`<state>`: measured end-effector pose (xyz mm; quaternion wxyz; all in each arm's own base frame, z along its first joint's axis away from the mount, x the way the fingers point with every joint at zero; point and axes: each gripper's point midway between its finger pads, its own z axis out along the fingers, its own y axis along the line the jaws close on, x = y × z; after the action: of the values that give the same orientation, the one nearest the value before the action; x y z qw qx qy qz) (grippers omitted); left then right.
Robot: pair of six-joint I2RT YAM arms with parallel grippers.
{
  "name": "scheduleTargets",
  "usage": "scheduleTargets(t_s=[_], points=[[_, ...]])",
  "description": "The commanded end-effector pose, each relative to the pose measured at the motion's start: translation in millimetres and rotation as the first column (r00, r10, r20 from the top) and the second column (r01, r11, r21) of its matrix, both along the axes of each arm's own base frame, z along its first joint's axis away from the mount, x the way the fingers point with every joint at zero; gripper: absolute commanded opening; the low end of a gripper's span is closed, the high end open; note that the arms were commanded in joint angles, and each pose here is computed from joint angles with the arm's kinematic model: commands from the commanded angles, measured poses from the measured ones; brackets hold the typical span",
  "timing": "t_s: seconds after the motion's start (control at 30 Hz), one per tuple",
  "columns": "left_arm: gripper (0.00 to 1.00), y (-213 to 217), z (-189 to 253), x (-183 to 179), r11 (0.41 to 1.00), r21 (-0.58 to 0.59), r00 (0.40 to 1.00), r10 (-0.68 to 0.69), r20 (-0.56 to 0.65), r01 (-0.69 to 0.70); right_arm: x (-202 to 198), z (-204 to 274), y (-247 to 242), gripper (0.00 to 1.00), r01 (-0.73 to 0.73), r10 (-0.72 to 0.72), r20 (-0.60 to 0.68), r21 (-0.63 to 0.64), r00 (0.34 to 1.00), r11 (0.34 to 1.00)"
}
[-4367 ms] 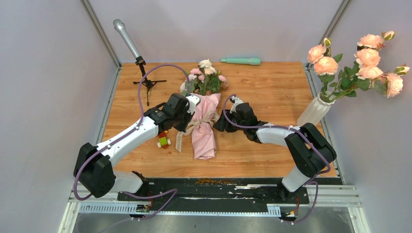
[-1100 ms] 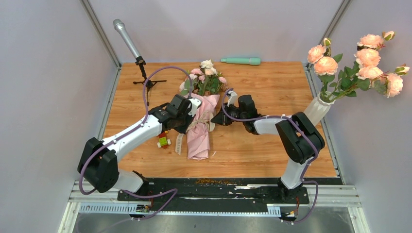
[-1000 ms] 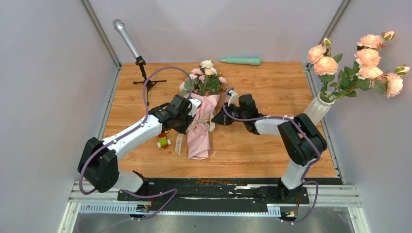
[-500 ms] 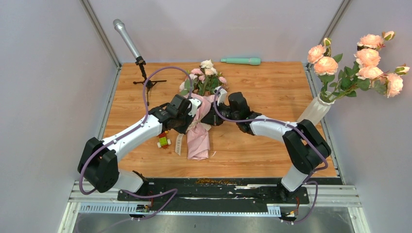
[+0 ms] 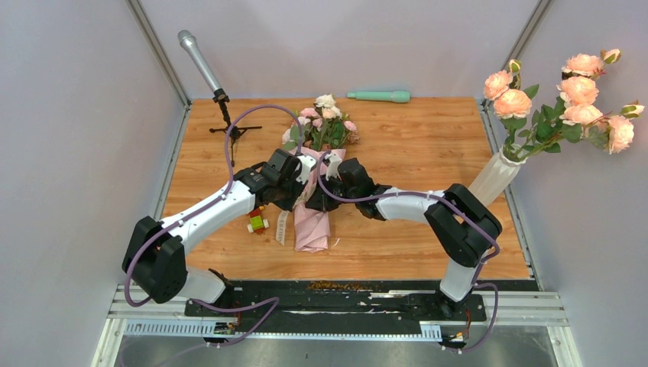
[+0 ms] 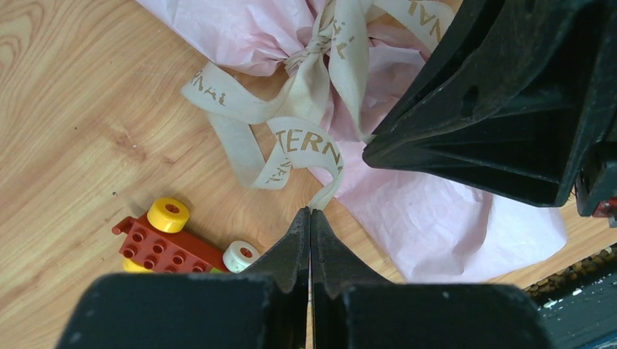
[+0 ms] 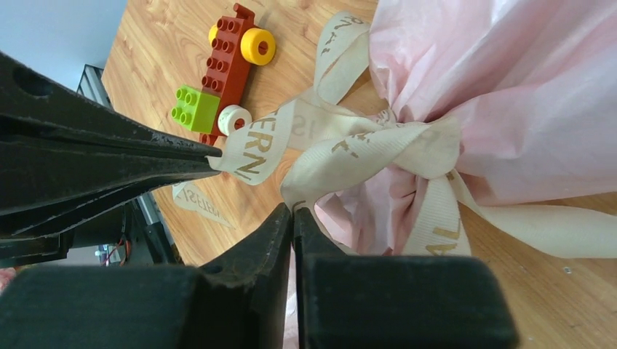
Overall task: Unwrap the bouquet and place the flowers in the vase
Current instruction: Untie the ribbon from the wrapping paper.
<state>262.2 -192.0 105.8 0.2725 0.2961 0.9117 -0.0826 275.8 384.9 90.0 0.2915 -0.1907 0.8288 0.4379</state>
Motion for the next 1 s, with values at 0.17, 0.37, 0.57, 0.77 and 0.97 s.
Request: scheduleTargets(t_s=[0.17,0.37,0.57,0.77,0.97], points=[[0.00,-6,11,5,0.999,-0.032,1.000,-0.005,0.027,0.006,9,49,-2,0.31,0.023,-0.028,0.112,0.041,0.993,0.999],[0.00,-6,12,5,1.000,-0.028,0.999,-0.003,0.032,0.004,-4,72,-24,0.56,0.045,-0.048,0.150,0.026,0.987,0.999],[0.00,-3,13,7,1.000,-0.018,0.999,0.002,0.042,-0.001,-4,79,-62,0.67,0.135,-0.123,0.225,-0.039,0.967,0.990],[0.00,-2,14,8,1.000,-0.015,0.999,0.006,0.048,-0.005,21,56,-106,0.69,0.258,-0.216,0.291,-0.113,0.932,0.960],[0.00,-1,15,8,1.000,-0.015,0.999,0.006,0.052,-0.006,40,30,-133,0.66,0.352,-0.297,0.303,-0.143,0.905,0.925]])
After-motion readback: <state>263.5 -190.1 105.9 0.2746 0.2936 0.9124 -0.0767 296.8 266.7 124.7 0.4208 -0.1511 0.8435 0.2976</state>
